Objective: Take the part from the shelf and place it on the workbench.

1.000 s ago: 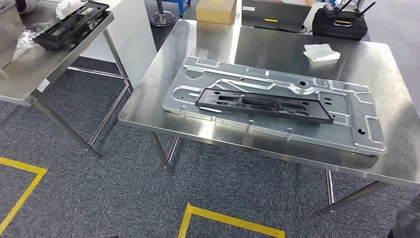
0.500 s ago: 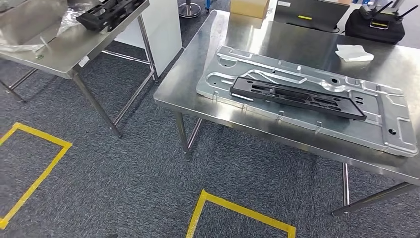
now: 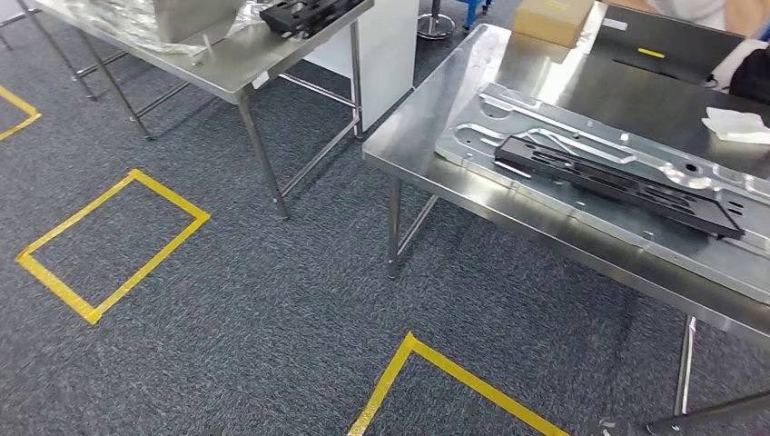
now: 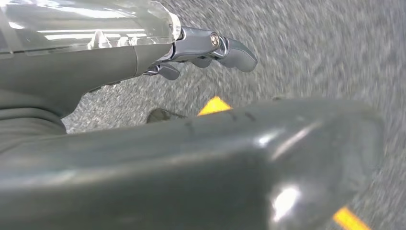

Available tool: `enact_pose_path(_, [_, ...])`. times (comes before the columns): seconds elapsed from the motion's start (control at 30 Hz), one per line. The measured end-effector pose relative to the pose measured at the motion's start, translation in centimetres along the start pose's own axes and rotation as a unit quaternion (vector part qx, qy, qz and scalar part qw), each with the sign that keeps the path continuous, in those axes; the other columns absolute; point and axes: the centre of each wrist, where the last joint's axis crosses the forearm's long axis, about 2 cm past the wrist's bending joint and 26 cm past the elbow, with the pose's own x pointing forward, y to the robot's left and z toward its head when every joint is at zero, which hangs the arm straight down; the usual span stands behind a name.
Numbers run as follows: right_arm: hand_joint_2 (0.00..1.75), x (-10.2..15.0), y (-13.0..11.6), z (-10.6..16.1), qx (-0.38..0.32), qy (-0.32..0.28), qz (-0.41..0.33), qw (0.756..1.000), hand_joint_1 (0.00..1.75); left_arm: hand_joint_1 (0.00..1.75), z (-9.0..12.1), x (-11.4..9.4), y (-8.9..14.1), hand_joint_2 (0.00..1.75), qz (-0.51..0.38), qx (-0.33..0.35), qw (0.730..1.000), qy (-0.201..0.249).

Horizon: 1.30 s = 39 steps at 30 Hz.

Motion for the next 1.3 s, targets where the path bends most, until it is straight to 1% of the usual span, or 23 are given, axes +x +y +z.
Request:
enact_pose_path(0.07, [0.00,-2.2,1.1,1.7,0.037,0.075,0.014,0.996,0.00,0.00,0.0,0.1,-0.1,0.00,-0.001,-0.001,1.000,-0.003])
enact_pose_path(0.13, [0.00,-3.7,1.9,3.2,0.068,0.143,0.026,0.987,0.00,0.00,0.1,-0.2,0.0,0.00,-0.004,0.000,1.000,-0.001])
enact_pose_path(0.23, [0.00,-5.5,2.7,5.4,0.108,0.265,0.049,0.957,0.00,0.00,0.3,-0.5,0.1,0.00,-0.009,-0.001,1.000,0.004])
enact_pose_path(0.27, [0.00,-6.1,2.8,6.0,0.116,0.294,0.056,0.947,0.00,0.00,0.3,-0.5,0.0,0.00,-0.009,-0.002,1.000,0.005])
enact_pose_path(0.33, [0.00,-6.9,2.9,7.0,0.126,0.329,0.066,0.934,0.00,0.00,0.3,-0.5,-0.1,0.00,-0.010,-0.001,1.000,0.009])
enact_pose_path(0.43, [0.00,-7.4,3.0,7.6,0.138,0.334,0.070,0.930,0.00,0.00,0.4,-0.7,-0.3,0.00,-0.013,0.004,1.000,0.018])
enact_pose_path(0.6, [0.00,-7.8,2.4,7.4,0.154,0.291,0.068,0.942,0.00,0.00,0.5,-0.8,-0.9,0.00,-0.014,0.010,1.000,0.012])
enact_pose_path(0.73, [0.00,-7.6,2.5,7.3,0.160,0.277,0.063,0.945,0.00,0.00,0.7,-1.1,-0.6,0.00,-0.016,0.012,1.000,0.007])
enact_pose_path(0.87, [0.00,-7.7,2.8,7.7,0.168,0.274,0.058,0.945,0.00,0.00,0.6,-1.0,-0.5,0.00,-0.013,0.003,1.000,-0.001])
enact_pose_path(0.97, [0.00,-7.4,3.1,7.6,0.170,0.270,0.054,0.946,0.00,0.00,0.5,-0.9,-0.4,0.00,-0.013,0.001,1.000,-0.004])
enact_pose_path(1.1, [0.00,-7.0,3.6,7.6,0.174,0.271,0.048,0.946,0.00,0.00,0.2,-0.3,-0.5,0.00,-0.019,-0.002,1.000,-0.012])
enact_pose_path(1.3, [0.00,-6.5,4.4,8.1,0.181,0.287,0.036,0.940,0.00,0.00,0.2,-0.3,0.1,0.00,-0.031,0.010,0.999,-0.012])
